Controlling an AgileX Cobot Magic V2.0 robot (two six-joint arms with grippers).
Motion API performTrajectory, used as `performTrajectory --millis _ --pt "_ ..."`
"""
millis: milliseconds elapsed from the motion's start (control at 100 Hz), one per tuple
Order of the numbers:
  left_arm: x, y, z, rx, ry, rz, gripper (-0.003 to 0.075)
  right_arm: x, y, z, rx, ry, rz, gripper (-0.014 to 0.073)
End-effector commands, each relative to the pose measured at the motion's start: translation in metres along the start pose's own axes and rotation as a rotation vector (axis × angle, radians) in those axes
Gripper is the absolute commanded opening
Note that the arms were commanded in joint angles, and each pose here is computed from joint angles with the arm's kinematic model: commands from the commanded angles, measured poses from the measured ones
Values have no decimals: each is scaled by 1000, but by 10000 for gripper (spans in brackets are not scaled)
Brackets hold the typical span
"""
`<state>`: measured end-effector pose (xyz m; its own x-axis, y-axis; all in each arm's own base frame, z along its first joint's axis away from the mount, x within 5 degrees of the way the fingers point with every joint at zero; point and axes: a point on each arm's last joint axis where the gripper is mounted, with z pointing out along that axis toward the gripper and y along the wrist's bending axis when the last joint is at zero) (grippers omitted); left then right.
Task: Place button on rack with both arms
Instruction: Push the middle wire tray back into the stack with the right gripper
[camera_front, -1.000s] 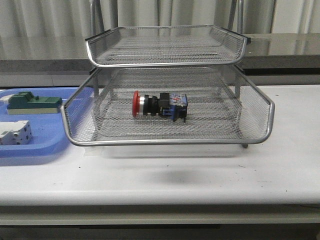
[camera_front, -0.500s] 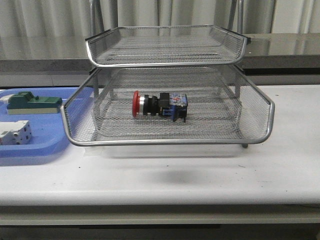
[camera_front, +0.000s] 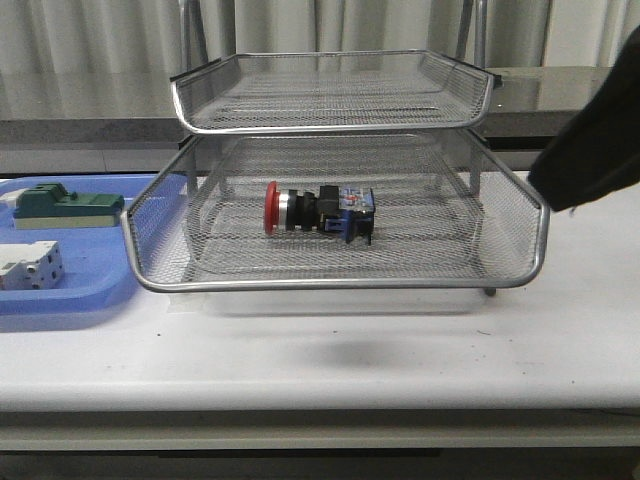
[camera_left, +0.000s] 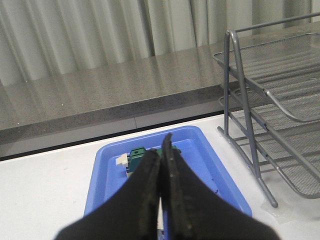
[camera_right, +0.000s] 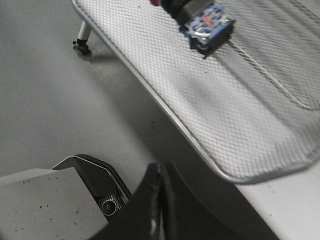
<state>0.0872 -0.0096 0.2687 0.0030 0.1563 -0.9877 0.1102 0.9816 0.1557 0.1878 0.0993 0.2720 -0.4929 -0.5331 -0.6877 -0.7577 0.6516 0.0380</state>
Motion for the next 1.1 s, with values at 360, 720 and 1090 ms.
performTrajectory --millis 360,720,1090 --pt "-17 4 0 -32 -104 -18 -20 -19 19 76 -18 48 -198 -68" --pt "-17 4 0 -32 -104 -18 -20 -34 8 110 15 69 -242 -68" --pt "-17 4 0 -32 -104 -18 -20 -58 -23 133 82 63 -274 -68"
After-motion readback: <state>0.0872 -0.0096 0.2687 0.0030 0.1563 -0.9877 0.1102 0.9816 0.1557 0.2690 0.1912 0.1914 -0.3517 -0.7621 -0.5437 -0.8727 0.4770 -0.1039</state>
